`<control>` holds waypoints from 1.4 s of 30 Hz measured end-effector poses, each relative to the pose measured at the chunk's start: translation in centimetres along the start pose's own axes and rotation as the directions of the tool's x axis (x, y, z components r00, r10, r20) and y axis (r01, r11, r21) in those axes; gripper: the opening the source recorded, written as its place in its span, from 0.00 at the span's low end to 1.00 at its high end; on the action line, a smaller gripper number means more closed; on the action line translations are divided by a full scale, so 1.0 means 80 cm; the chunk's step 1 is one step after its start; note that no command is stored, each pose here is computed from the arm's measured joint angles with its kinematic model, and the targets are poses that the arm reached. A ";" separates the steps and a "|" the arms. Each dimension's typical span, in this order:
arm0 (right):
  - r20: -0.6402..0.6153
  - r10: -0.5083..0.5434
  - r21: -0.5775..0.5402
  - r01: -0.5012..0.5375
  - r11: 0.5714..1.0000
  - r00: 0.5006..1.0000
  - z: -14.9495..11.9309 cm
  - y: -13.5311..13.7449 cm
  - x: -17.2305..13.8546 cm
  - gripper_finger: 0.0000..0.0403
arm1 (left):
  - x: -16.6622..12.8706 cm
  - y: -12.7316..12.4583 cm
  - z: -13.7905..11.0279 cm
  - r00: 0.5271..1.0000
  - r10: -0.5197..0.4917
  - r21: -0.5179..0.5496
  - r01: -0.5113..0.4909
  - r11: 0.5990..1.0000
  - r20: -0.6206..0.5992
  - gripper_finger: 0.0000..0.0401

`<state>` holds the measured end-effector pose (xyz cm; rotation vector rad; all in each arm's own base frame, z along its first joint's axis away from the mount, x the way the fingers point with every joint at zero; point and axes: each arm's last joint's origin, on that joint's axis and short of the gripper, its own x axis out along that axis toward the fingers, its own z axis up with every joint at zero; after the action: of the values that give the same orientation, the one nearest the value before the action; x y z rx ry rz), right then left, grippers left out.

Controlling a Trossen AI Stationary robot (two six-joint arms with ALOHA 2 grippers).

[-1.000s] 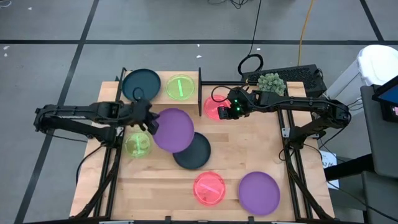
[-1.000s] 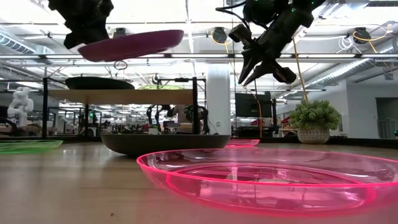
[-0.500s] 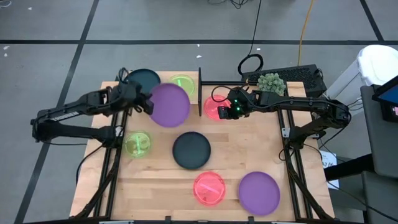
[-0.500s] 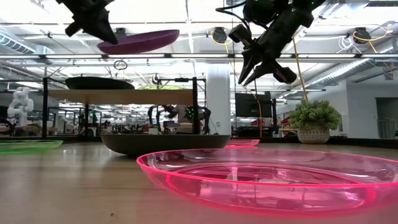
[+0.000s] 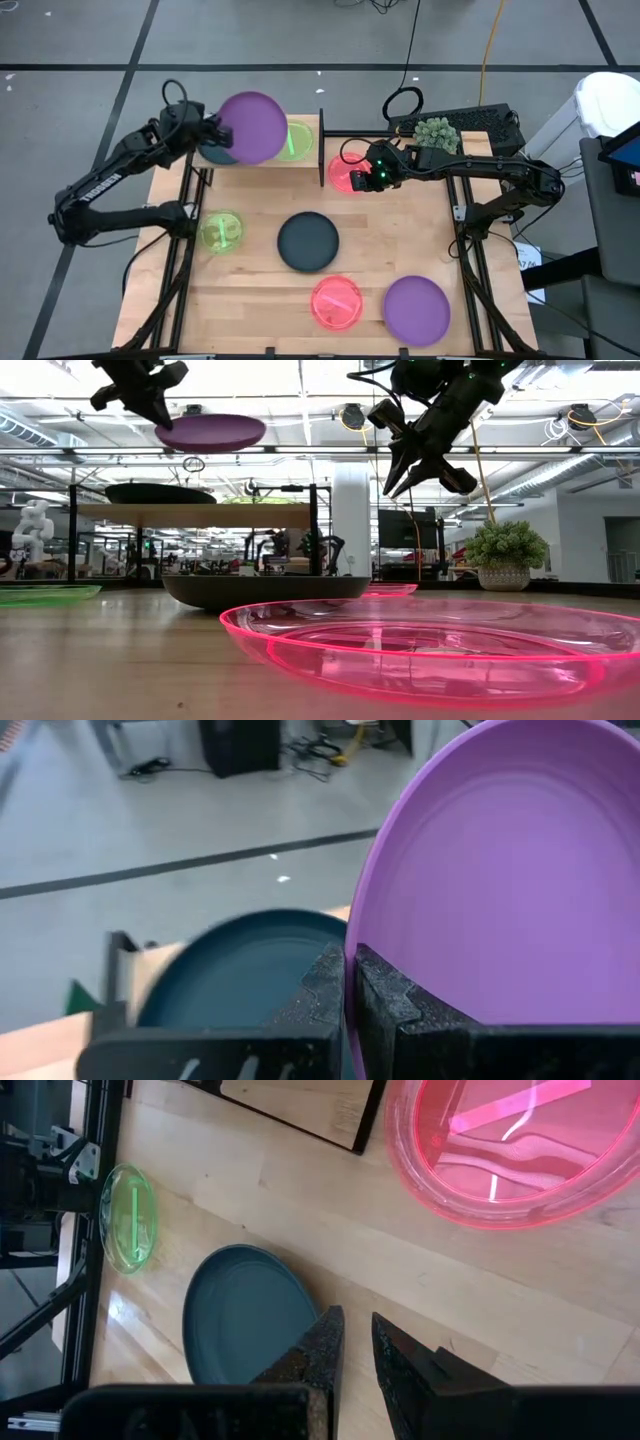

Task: Place and stack plates onto a shelf
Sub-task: Stack the left purple plate on the dark blue plate

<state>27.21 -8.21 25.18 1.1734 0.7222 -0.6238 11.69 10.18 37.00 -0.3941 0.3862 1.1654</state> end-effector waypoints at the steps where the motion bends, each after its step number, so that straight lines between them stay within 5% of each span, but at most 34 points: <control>1: 0.000 0.000 0.000 0.000 1.000 1.000 0.000 0.000 0.000 0.11 | 0.001 0.003 0.001 1.000 0.014 0.003 -0.014 1.000 0.002 0.02; 17: -0.025 0.009 -0.033 -0.010 0.999 1.000 -0.013 0.007 0.002 0.11 | 0.014 0.049 0.013 0.976 0.219 -0.155 -0.216 0.964 -0.001 0.02; 42: -0.046 0.007 -0.079 -0.011 0.997 0.999 -0.022 0.010 0.002 0.11 | 0.017 0.097 0.004 0.965 0.197 -0.272 -0.239 0.932 -0.172 0.02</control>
<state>27.64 -6.35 25.13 1.1205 0.7731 -0.5576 4.93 14.11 35.89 -0.7090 0.3902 1.4229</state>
